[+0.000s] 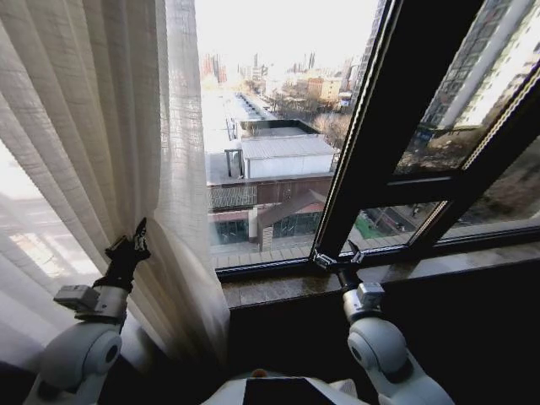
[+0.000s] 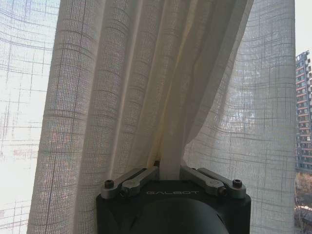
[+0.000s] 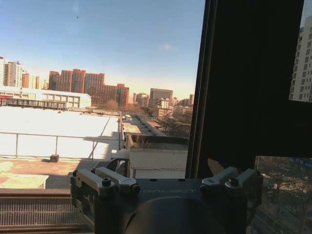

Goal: Open the curtains by pulling them apart, changing their state from closed to fully open.

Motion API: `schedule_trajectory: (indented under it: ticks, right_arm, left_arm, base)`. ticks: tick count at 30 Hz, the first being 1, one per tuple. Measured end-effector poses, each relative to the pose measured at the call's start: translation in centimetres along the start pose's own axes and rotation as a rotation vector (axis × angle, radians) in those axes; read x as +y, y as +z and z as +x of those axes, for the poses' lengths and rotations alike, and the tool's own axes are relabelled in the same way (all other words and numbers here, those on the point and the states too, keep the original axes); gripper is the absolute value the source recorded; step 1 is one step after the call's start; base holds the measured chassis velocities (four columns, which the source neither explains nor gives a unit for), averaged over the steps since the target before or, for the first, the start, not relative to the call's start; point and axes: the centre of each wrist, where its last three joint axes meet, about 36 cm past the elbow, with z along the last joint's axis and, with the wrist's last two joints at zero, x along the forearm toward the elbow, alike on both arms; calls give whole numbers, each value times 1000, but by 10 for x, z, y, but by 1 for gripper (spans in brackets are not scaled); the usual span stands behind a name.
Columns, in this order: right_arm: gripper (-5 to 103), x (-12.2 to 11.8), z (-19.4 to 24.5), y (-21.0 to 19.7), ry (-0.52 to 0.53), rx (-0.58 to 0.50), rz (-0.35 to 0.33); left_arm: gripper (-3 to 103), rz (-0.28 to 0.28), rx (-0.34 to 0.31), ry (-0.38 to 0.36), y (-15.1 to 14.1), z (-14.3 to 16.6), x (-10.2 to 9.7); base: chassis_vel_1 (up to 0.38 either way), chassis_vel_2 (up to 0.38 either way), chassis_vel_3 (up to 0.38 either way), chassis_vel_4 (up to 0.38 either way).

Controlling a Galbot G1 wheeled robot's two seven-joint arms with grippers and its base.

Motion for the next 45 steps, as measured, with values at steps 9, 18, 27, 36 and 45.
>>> schedule_trajectory:
  ticks: [9,18,27,36,45]
  right_arm:
    - [100,4,1,0,7,2,-9]
    - [100,5,1,0,1,2,-8]
    - [100,6,-2,4,-4,7,-3]
    - [100,5,-8,6,-11,0,5]
    - [100,1,-12,8,-16,-2,18]
  left_arm:
    - [0,5,2,-5,0,3,-2]
    - [0,3,-8,-36,-1,5,0]
    - [0,-11,-53,-145,-19,14,29]
    - [0,-12,-88,-296,-33,24,85]
    - [0,9,-107,-513,-36,43,147]
  base:
    - [16,23,-21,-19]
    - [0,0,0,0]
    - [0,0,0,0]
    - [0,0,0,0]
    - [0,0,0,0]
